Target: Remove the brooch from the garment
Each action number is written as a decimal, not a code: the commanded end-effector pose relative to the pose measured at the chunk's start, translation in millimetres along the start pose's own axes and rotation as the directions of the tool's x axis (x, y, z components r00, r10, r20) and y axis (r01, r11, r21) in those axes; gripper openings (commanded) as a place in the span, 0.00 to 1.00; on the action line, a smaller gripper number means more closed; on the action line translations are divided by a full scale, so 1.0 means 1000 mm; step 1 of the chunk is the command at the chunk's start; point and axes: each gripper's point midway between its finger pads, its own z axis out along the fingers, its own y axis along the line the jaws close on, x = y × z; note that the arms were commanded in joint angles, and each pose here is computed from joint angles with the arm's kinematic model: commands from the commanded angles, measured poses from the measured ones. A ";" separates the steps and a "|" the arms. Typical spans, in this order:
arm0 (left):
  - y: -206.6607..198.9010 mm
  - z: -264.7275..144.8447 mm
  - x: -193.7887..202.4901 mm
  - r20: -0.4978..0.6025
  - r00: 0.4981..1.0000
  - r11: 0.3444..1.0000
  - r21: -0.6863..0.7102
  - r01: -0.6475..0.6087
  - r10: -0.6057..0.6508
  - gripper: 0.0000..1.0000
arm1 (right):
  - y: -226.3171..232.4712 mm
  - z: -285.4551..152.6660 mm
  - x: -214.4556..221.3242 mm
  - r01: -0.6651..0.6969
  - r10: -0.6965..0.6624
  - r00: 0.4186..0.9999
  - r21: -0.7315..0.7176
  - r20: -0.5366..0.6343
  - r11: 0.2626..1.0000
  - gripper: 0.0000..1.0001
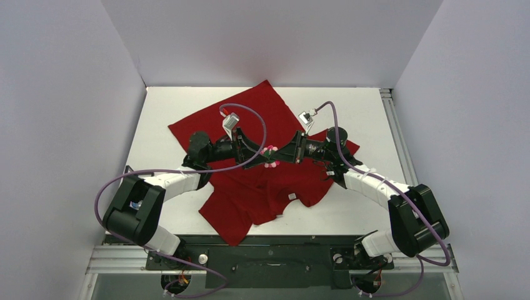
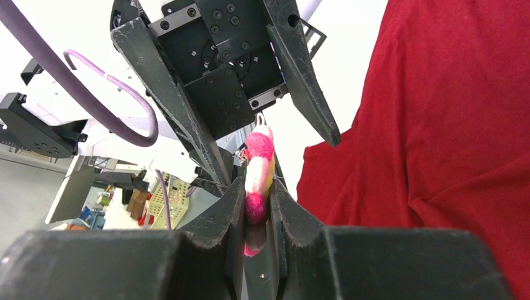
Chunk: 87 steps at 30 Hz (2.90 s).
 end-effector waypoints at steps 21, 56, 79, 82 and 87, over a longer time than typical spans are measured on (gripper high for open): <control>0.012 0.018 -0.016 0.049 0.999 0.998 -0.067 0.012 -0.009 0.39 | 0.001 0.002 -0.011 0.072 -0.073 0.996 0.032 0.051 0.997 0.00; -0.001 0.012 -0.014 0.044 0.997 0.998 0.005 0.069 -0.069 0.26 | 0.018 -0.003 -0.010 0.203 -0.199 0.977 -0.054 0.071 0.978 0.00; -0.024 0.028 0.011 -0.078 0.995 0.993 0.102 0.064 -0.056 0.21 | 0.026 -0.003 -0.007 0.253 -0.247 0.967 -0.095 0.068 0.963 0.00; -0.025 0.029 0.012 -0.087 0.995 0.992 0.106 0.066 -0.056 0.21 | 0.026 -0.003 -0.006 0.253 -0.247 0.967 -0.098 0.064 0.963 0.00; -0.025 0.030 0.015 -0.102 0.993 0.992 0.109 0.067 -0.056 0.21 | 0.028 -0.003 -0.006 0.258 -0.252 0.966 -0.104 0.061 0.961 0.00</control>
